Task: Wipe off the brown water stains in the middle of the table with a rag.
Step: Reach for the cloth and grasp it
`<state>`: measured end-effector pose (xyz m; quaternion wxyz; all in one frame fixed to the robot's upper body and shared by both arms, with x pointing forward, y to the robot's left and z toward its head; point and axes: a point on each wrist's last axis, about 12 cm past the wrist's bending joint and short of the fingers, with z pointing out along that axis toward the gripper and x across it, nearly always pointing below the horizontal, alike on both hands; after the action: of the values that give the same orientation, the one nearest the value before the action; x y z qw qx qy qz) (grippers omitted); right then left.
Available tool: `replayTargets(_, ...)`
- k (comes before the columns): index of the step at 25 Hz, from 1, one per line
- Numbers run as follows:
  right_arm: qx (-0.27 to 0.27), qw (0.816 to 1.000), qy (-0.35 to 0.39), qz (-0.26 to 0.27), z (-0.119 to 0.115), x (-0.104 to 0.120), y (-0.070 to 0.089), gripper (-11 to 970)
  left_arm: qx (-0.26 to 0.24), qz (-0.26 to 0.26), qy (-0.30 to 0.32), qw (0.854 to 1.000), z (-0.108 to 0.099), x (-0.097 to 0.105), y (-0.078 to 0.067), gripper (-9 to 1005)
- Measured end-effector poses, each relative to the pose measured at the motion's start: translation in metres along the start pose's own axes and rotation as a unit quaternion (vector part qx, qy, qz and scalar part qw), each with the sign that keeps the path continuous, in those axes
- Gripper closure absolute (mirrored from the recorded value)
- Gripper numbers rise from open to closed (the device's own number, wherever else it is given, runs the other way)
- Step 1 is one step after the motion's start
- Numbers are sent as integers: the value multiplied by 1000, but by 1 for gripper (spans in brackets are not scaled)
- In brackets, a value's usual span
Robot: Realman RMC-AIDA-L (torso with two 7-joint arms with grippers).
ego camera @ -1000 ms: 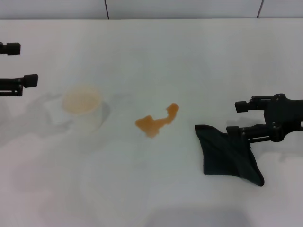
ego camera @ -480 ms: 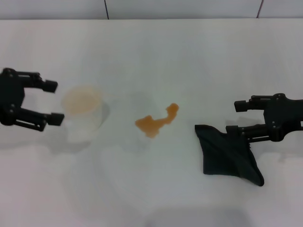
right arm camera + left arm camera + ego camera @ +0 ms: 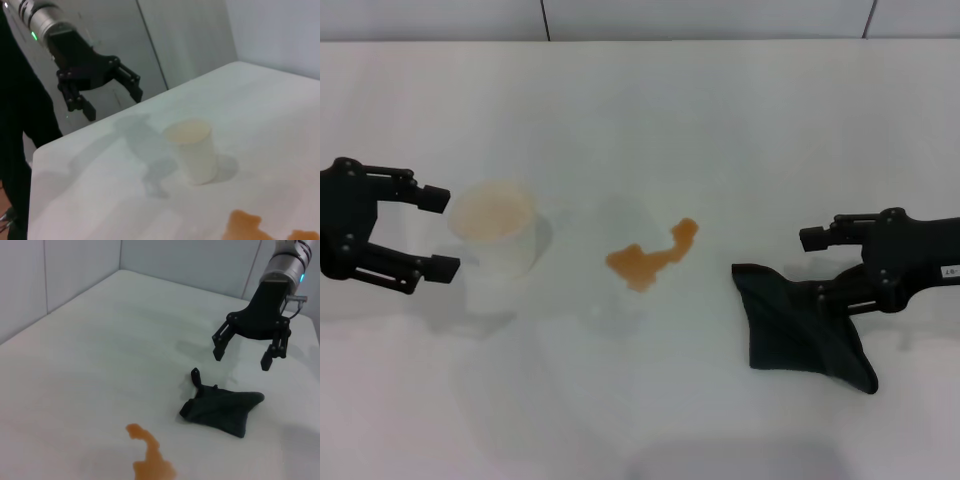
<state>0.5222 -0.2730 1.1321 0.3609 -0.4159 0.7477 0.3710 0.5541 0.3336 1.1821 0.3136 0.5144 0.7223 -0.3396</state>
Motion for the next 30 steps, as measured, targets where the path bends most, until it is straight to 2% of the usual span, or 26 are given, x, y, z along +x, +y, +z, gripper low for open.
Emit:
replayTargets(9,50,994,101,12,10,-23,-2,134,-6,-1,0,1000,0,-1,1,106)
replayTargets(14,52,987,150,10,17,-32,0,134,-10,-1,-1,1000,0,-1,2,106)
replayTargets(24,57,981,184,-6,37,-36,11,135,-21,-2,0,1000,-2,-1,4,107)
replayTargets(30,76,977,198,-14,50,-33,10,135,-25,-2,1,1000,-2,0,6,106)
